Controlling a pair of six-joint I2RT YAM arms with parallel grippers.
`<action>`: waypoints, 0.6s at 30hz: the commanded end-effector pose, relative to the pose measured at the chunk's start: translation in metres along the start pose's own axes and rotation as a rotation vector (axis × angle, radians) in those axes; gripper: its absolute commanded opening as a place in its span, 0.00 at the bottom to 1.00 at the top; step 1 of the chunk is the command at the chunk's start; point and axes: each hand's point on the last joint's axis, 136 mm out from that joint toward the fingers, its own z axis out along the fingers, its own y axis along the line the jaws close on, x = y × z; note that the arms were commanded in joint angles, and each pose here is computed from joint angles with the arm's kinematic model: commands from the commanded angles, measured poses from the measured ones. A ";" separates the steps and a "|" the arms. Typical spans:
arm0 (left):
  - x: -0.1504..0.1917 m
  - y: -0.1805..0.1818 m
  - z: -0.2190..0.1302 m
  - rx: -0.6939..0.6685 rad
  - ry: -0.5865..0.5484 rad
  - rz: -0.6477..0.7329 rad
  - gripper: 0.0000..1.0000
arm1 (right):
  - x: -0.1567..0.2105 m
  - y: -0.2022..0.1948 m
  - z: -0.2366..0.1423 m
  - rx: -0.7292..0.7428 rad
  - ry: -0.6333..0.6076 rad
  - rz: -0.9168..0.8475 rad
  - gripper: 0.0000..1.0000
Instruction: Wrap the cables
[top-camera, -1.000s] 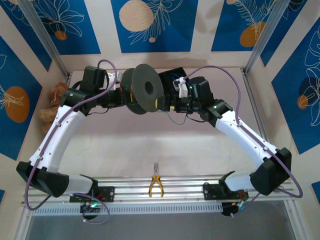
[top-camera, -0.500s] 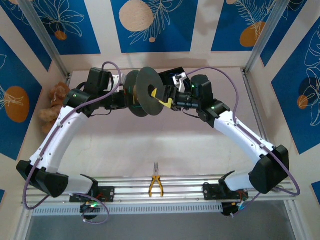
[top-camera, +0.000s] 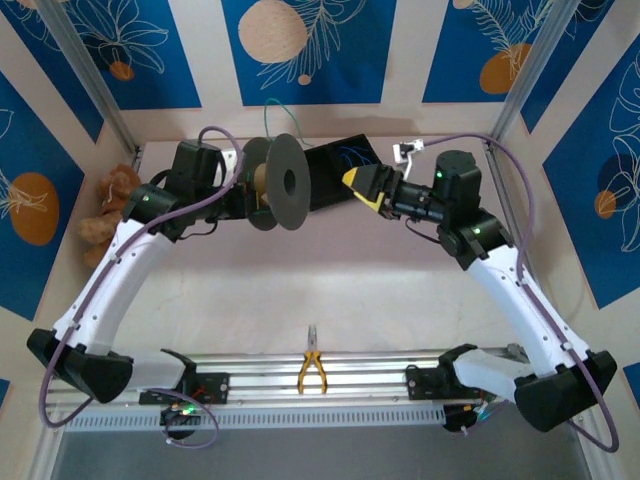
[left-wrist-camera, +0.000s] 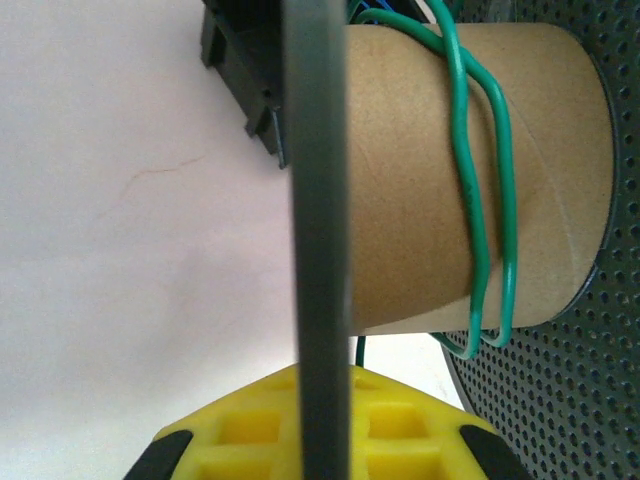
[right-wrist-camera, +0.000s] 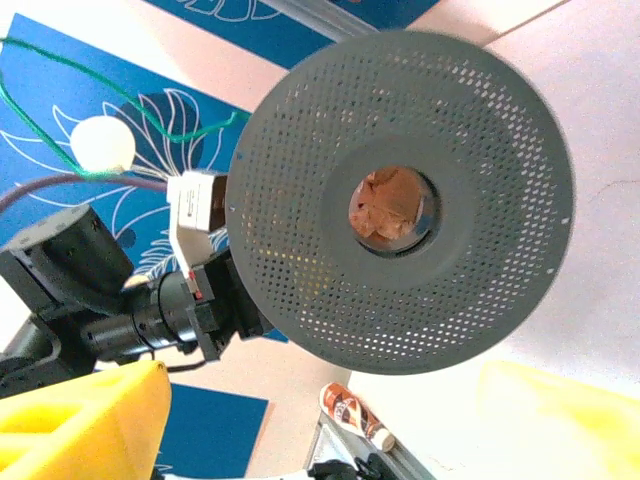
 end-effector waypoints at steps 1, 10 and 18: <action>-0.025 -0.008 -0.022 -0.016 -0.171 0.122 0.00 | 0.009 -0.008 -0.005 0.003 0.060 0.051 0.79; -0.029 0.009 -0.019 -0.212 -0.284 0.326 0.00 | 0.006 0.017 -0.003 -0.148 0.203 0.283 0.70; -0.046 0.016 -0.014 -0.298 -0.469 0.404 0.00 | 0.012 0.006 -0.004 -0.121 0.219 0.655 0.72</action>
